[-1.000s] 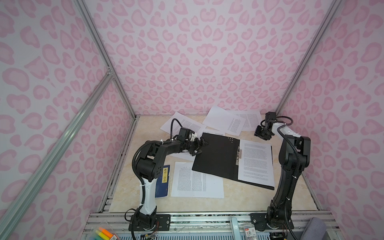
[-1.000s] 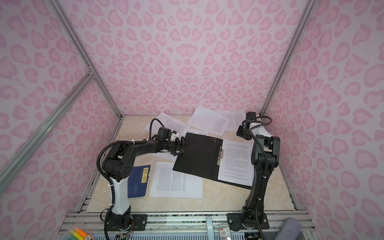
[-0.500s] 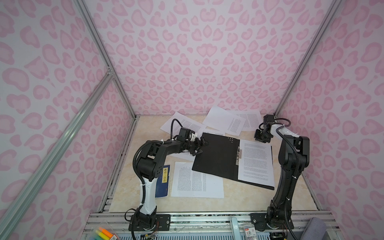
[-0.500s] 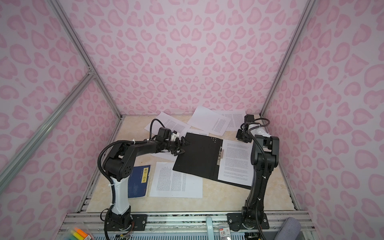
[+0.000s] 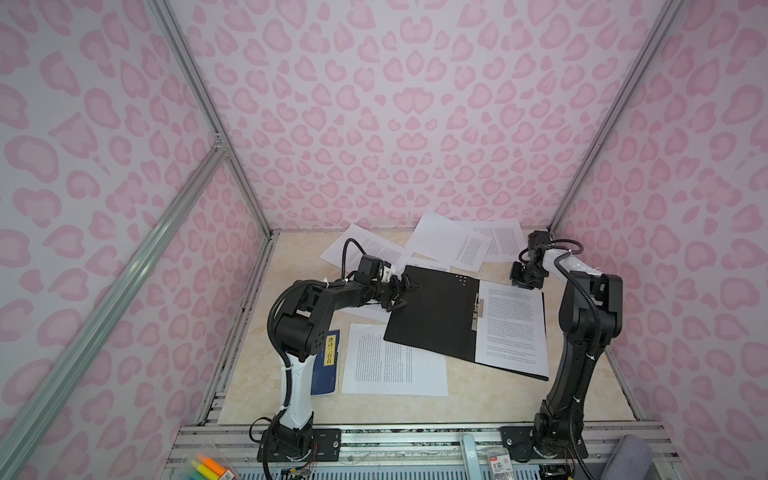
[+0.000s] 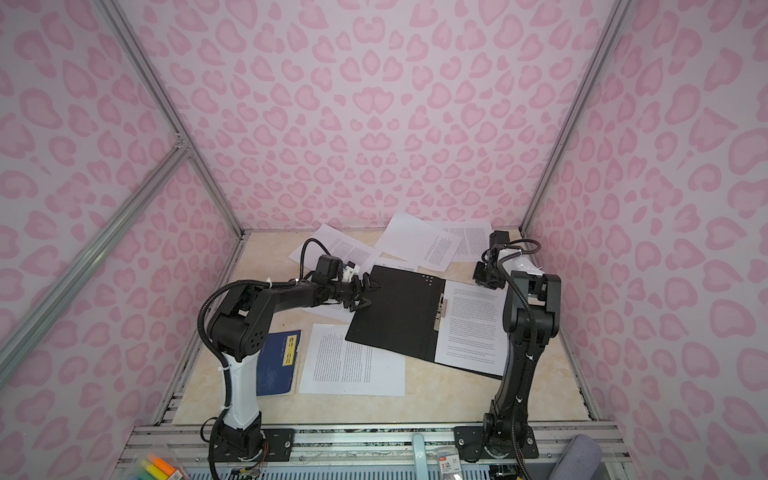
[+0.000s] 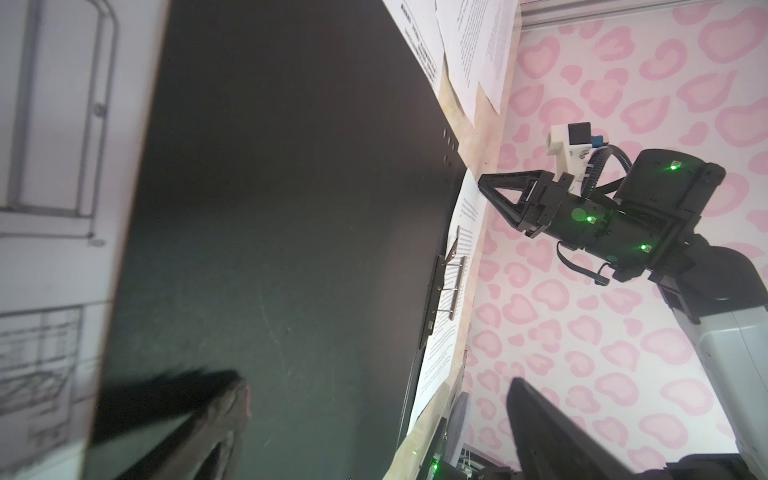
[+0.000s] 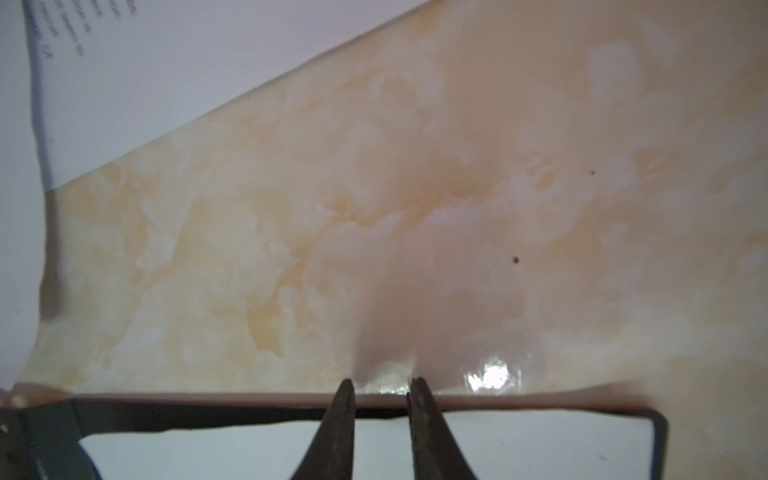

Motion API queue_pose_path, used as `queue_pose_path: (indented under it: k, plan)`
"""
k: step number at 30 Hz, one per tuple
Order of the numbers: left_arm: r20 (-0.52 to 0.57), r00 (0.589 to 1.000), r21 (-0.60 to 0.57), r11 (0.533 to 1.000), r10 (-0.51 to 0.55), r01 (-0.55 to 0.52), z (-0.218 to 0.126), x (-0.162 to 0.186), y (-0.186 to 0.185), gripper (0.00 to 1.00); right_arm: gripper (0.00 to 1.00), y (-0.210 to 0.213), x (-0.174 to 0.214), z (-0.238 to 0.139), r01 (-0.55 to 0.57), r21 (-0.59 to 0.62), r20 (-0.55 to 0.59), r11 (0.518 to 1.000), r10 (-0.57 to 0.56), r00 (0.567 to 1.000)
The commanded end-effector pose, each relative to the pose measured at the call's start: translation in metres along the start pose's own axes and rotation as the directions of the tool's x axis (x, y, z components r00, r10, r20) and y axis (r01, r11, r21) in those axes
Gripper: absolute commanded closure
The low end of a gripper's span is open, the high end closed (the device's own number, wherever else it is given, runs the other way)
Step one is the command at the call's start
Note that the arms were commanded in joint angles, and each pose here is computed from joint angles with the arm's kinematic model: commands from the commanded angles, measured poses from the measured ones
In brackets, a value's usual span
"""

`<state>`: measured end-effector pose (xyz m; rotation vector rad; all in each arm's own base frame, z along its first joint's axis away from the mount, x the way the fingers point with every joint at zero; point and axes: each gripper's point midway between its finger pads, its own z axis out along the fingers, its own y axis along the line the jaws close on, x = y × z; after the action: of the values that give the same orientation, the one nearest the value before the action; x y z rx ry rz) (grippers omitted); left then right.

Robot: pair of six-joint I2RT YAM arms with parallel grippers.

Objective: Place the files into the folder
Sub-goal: 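Move the right gripper toward the far white sheets beyond the folder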

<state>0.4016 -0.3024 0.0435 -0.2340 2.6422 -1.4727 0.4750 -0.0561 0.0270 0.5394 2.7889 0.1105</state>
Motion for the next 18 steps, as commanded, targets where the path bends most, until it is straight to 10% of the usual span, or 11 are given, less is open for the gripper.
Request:
queue_pose_path:
  k: [1,11,18]
  plan:
    - [0.002,0.985,-0.241,0.956,-0.174,0.17,0.001,0.023,0.067,0.01,0.69,-0.002,-0.002,-0.003,-0.018,0.005,0.004,1.0,0.018,1.0]
    - [0.001,0.986,-0.227,0.961,-0.165,0.161,-0.001,0.022,0.061,0.01,0.43,-0.039,0.027,-0.063,-0.24,-0.07,0.167,0.968,0.249,0.954]
    - [-0.016,0.999,-0.174,0.984,-0.031,0.027,-0.004,0.018,0.009,0.02,0.18,-0.018,0.07,-0.093,-0.16,-0.151,0.215,0.976,0.19,0.958]
